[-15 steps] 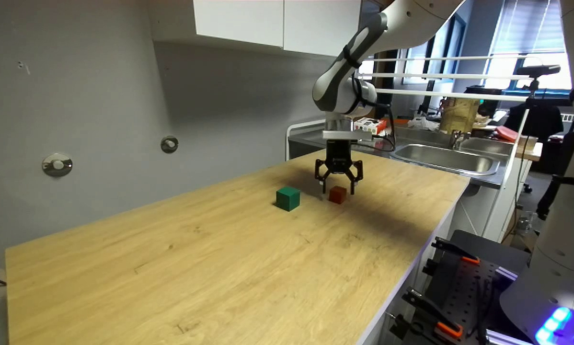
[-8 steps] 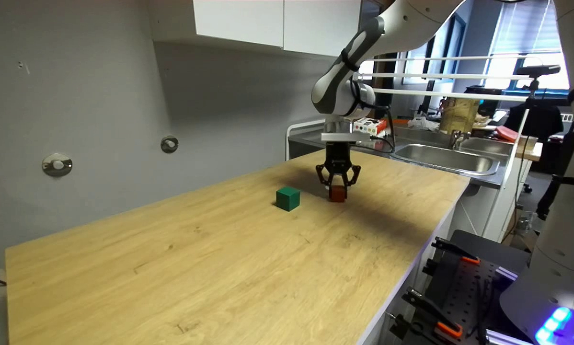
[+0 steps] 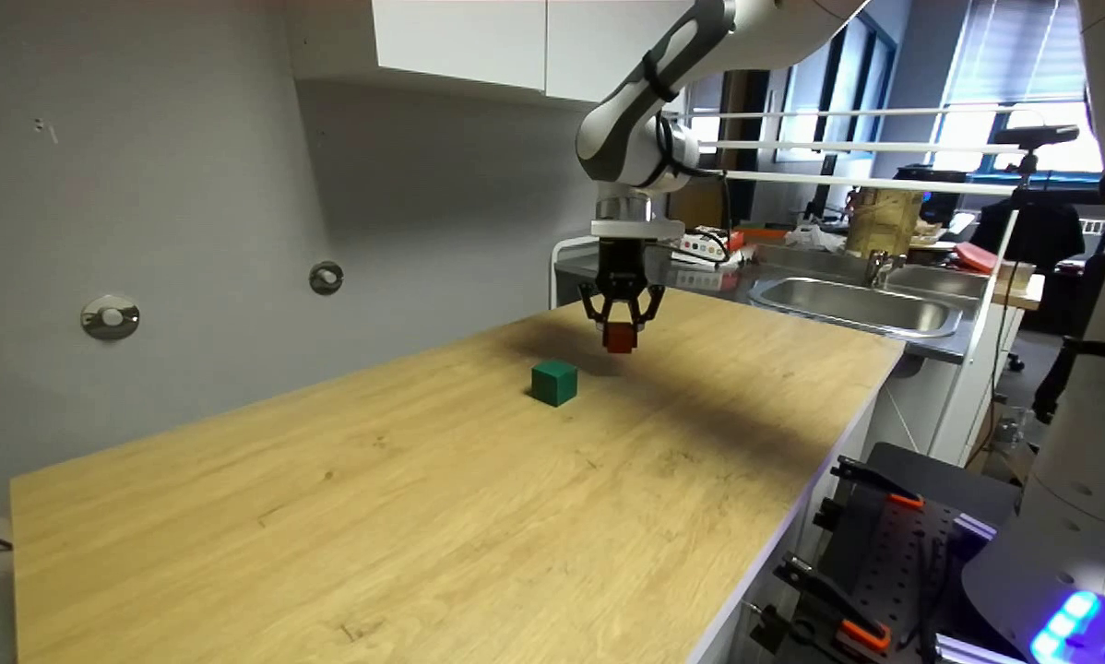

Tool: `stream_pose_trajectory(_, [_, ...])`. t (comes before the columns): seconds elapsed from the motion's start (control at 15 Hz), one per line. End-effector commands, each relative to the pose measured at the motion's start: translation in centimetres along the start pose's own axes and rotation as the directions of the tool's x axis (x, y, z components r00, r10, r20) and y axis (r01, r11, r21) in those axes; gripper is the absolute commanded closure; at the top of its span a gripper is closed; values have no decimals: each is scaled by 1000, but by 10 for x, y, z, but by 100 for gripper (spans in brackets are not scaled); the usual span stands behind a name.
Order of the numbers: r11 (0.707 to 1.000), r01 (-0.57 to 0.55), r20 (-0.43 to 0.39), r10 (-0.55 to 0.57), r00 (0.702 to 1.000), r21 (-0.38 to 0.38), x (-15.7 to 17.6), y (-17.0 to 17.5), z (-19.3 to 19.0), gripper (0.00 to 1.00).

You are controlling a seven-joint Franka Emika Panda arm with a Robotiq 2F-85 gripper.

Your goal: Pick up the orange block and put it on top of the green block

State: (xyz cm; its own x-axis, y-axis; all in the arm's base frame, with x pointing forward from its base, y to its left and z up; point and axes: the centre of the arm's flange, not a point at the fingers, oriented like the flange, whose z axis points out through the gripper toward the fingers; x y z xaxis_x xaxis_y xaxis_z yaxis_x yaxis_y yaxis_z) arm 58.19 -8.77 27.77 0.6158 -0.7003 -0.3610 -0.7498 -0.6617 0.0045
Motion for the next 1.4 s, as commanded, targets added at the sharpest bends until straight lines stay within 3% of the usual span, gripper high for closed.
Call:
stream_pose_trajectory(0.0, [999,24,-24,-24,999,-32,-12,-39,-24,82])
stream_pose_trajectory(0.53, [983,120,-1,-121,993,-142,-53,-109,6,82])
stream_pose_trajectory(1.2, [969,154,33,-151,988,-195,-57,-127,23,82])
stream_pose_trajectory(1.27, [968,153,35,-149,988,-198,-56,-127,24,60])
stream_pose_trajectory(1.33, [968,152,38,-147,988,-201,-56,-128,25,32])
